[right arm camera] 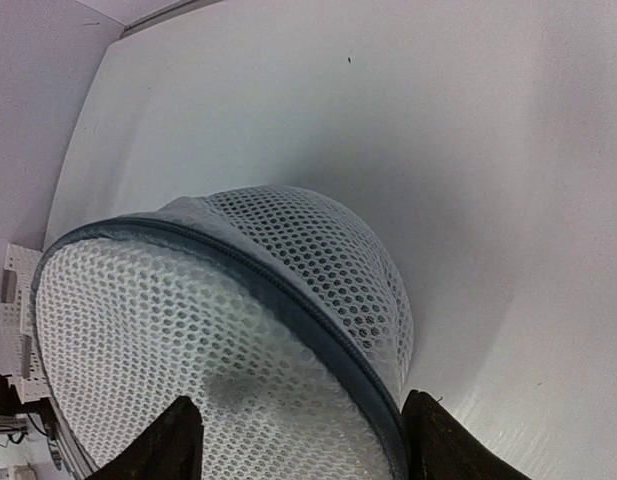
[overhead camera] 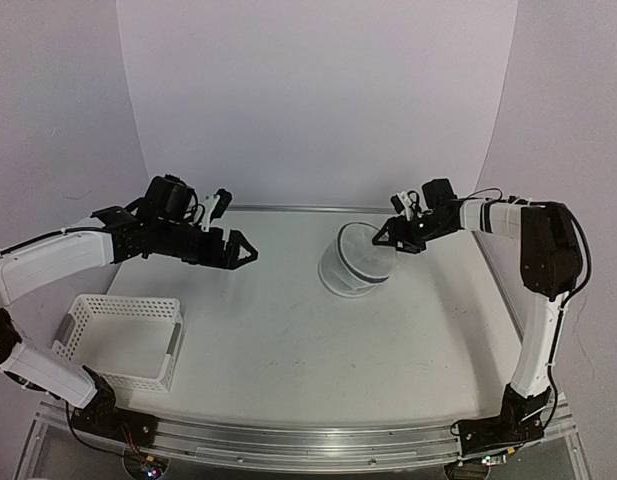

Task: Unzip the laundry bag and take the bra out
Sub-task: Set the laundry bag at the center of the board, then pass from the right arm to the left

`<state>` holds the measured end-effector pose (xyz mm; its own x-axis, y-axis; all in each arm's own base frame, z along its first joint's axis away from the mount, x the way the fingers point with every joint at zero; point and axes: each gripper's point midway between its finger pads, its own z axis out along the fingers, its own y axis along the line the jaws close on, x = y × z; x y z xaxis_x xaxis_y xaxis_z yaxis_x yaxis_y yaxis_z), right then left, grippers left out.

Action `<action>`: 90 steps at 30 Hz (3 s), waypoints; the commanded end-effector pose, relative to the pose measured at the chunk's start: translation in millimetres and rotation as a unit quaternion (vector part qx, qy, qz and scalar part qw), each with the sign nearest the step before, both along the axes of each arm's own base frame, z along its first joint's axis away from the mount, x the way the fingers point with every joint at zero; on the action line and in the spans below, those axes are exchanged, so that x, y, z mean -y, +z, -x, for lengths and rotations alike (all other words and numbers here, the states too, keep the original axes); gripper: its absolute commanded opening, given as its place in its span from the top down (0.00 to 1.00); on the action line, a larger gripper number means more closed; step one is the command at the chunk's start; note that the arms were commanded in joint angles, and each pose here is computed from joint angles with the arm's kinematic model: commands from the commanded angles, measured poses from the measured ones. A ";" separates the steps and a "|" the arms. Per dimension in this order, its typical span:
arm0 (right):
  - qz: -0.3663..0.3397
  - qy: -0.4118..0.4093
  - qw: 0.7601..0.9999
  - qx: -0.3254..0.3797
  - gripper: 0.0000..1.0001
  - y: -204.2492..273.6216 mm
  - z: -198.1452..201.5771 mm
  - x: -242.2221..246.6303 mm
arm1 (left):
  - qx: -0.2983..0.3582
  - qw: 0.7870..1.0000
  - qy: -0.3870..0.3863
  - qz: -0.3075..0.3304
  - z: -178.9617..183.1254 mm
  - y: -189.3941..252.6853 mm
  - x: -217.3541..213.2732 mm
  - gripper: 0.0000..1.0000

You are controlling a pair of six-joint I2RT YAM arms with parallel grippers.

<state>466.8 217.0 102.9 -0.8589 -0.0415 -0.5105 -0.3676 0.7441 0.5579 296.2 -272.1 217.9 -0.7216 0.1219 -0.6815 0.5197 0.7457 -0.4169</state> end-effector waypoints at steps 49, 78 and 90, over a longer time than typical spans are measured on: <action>-0.302 -0.163 0.939 -0.010 1.00 119.1 135.5 -148.5 | -0.200 0.940 0.045 0.272 43.1 -45.4 59.0 0.02; -0.311 -0.122 0.942 -0.022 1.00 104.5 176.8 -182.5 | -0.246 0.911 0.043 0.327 35.1 -41.3 77.2 0.69; -0.268 -0.115 0.956 0.020 0.75 106.1 186.5 -160.8 | -0.205 0.922 -0.004 0.328 33.6 -20.9 86.9 1.00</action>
